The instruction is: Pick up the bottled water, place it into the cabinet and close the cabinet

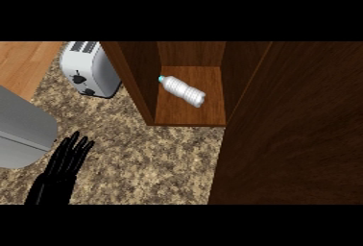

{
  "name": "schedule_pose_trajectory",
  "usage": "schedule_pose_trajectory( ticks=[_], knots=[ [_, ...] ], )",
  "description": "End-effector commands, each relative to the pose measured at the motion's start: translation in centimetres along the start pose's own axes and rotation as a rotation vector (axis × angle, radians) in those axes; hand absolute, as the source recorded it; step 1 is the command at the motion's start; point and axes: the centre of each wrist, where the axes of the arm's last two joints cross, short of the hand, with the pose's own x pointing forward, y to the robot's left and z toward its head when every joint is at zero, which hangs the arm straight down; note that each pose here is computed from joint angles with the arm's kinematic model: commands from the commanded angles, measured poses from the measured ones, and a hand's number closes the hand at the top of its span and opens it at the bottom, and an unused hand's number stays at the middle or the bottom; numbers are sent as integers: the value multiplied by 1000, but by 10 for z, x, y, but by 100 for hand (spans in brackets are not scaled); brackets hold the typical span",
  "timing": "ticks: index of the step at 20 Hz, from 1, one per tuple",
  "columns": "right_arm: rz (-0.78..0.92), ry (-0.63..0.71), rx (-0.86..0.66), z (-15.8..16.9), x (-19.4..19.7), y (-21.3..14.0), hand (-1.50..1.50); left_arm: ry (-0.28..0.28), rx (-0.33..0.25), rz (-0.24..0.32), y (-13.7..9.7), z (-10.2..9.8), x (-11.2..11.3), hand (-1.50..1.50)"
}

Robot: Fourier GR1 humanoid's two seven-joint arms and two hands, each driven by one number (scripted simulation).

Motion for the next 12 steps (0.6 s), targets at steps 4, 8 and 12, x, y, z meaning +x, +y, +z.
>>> schedule_pose_trajectory(
  ticks=[4, 8, 12],
  knots=[
    [146, -50, 122, -8, 33, 61, 150, -27, -20, -90, 35, 10, 38, -150],
    [104, -73, 170, -35, 24, 70, 150, -36, -27, -76, 28, 17, 44, -150],
    [100, -48, 236, -63, 17, 81, 150, -48, -41, -82, 35, 24, 56, -150]
  ],
)
